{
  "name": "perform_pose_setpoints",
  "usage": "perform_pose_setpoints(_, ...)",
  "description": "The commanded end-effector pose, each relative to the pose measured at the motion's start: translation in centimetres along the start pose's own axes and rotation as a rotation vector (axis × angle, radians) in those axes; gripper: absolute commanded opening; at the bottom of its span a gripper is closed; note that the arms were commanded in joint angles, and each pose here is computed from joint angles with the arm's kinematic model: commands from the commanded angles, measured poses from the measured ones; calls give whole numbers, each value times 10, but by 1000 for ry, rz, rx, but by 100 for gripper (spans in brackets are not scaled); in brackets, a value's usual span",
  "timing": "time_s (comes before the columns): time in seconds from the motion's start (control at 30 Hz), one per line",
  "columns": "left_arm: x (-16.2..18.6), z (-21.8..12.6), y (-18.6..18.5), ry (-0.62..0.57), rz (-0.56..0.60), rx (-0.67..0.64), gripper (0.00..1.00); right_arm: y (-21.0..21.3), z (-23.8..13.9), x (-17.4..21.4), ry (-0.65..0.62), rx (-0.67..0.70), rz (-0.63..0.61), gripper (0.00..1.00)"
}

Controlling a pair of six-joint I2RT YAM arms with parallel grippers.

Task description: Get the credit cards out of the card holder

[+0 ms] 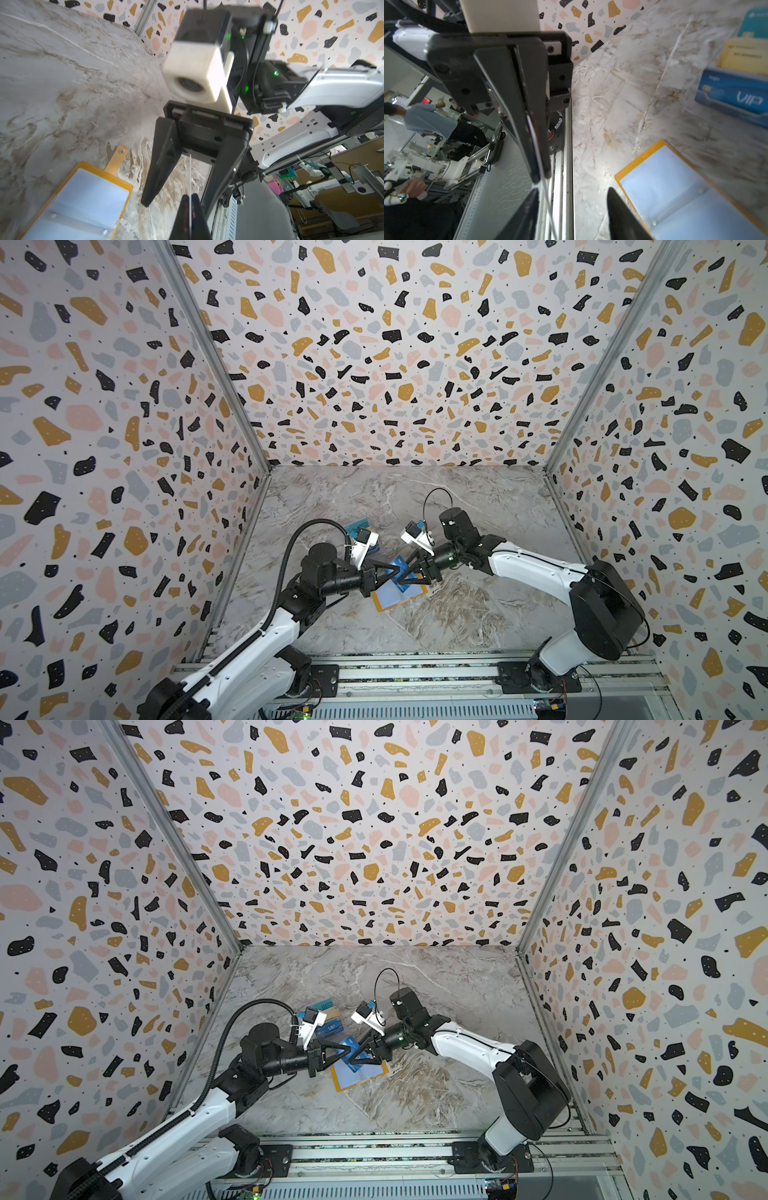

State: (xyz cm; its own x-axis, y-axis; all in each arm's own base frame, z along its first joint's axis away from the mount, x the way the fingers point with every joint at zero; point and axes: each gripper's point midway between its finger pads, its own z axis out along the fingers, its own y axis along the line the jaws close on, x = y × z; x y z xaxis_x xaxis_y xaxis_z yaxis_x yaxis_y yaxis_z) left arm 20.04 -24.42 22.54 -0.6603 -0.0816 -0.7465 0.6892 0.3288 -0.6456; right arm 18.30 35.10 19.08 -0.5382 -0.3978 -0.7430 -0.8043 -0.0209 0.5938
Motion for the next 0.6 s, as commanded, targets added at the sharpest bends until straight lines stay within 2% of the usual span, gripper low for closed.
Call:
perform_pose_setpoints(0.0, -29, -7, -8, -156, 17, 3, 0, 9, -13, -20, -130, 46, -12, 64)
perform_pose_setpoints(0.23, -56, -29, -6, -423, -37, 5, 0, 28, -33, -43, -477, 25, 33, 68)
perform_pose_setpoints(0.37, -62, -37, -8, -498, -61, 26, 0, 34, -28, -55, -576, 34, 37, 66)
perform_pose_setpoints(0.43, -65, -41, -10, -530, -63, 40, 0, 38, -26, -60, -620, 21, 44, 60)
perform_pose_setpoints(0.5, -66, -45, -12, -554, -64, 58, 0, 36, -27, -62, -668, 31, 70, 48)
perform_pose_setpoints(0.57, -66, -49, -16, -579, -63, 84, 0, 36, -27, -64, -689, 35, 77, 45)
